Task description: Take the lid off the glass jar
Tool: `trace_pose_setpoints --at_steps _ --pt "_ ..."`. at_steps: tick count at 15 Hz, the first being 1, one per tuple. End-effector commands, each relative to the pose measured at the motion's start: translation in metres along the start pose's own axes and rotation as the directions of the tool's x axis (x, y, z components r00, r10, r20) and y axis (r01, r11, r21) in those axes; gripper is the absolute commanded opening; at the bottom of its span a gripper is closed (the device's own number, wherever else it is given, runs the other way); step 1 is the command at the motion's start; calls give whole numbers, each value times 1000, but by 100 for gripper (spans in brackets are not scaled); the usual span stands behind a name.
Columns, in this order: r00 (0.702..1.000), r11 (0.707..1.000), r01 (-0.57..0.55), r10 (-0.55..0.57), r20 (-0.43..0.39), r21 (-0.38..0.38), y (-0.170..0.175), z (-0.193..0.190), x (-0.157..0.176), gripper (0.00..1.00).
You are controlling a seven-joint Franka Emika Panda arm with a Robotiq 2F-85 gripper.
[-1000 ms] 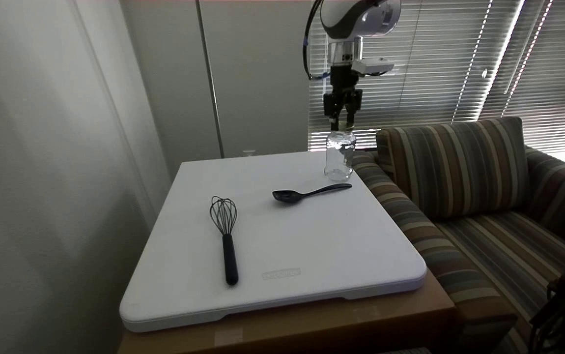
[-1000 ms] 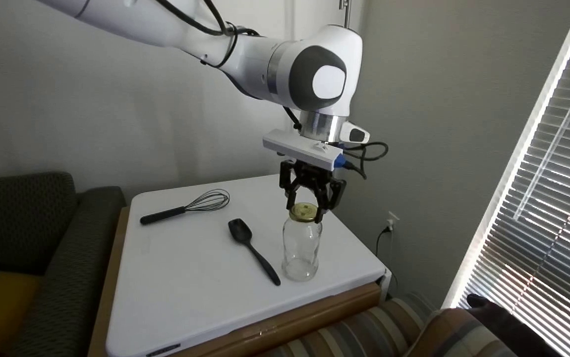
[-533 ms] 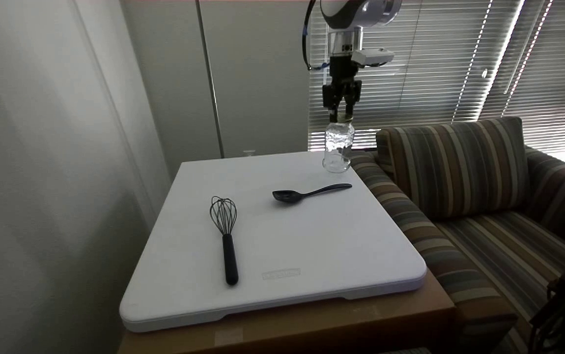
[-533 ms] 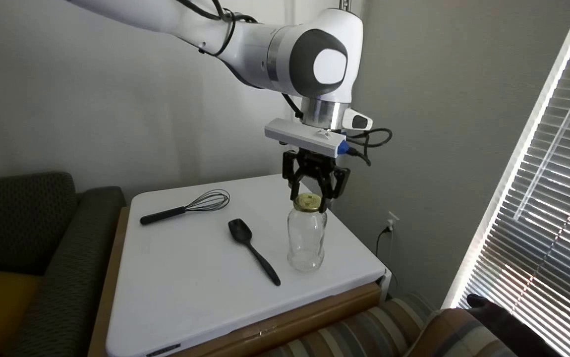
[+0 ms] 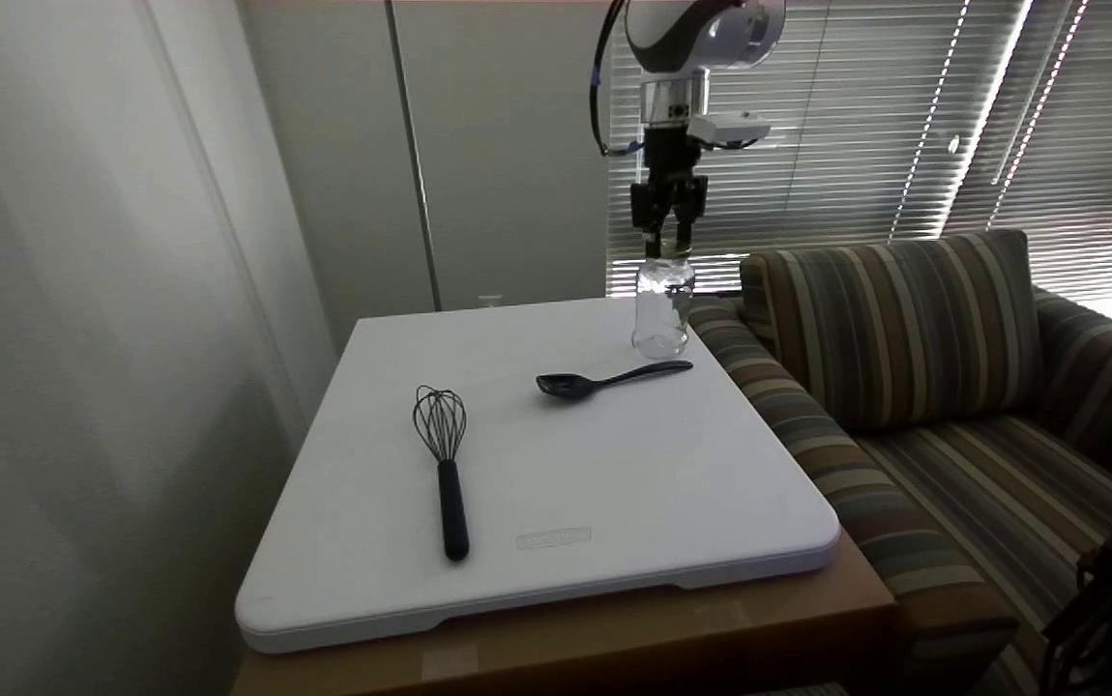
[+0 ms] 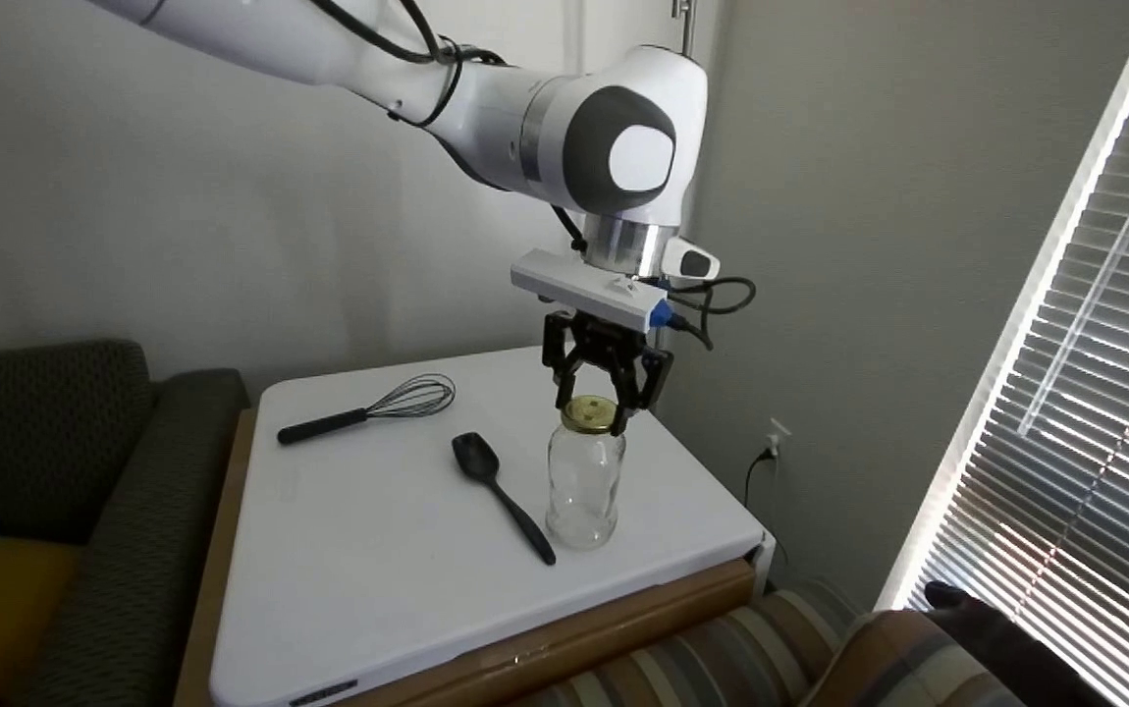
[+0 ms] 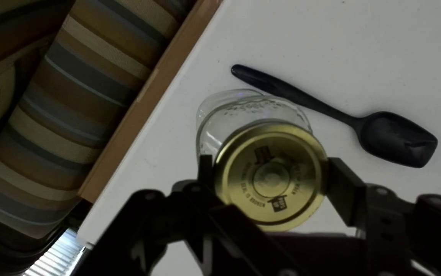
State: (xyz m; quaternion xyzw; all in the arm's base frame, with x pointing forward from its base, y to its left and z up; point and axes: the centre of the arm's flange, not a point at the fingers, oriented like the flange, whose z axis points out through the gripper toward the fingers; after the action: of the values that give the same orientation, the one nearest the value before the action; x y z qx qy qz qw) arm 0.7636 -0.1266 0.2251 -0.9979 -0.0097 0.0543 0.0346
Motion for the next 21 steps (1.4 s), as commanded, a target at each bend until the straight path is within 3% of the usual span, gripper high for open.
trace_pose_setpoints --at_steps 1,5,13,18,21 --pt "999 999 22 -23 30 33 -7 6 -4 47" --pt "998 998 54 -55 36 26 -12 7 -3 47" --pt "954 957 291 -291 68 8 -11 7 -4 47" --pt "927 929 371 -370 55 -13 -11 2 -4 47" --pt "926 926 377 -376 18 -18 -12 2 -4 47"
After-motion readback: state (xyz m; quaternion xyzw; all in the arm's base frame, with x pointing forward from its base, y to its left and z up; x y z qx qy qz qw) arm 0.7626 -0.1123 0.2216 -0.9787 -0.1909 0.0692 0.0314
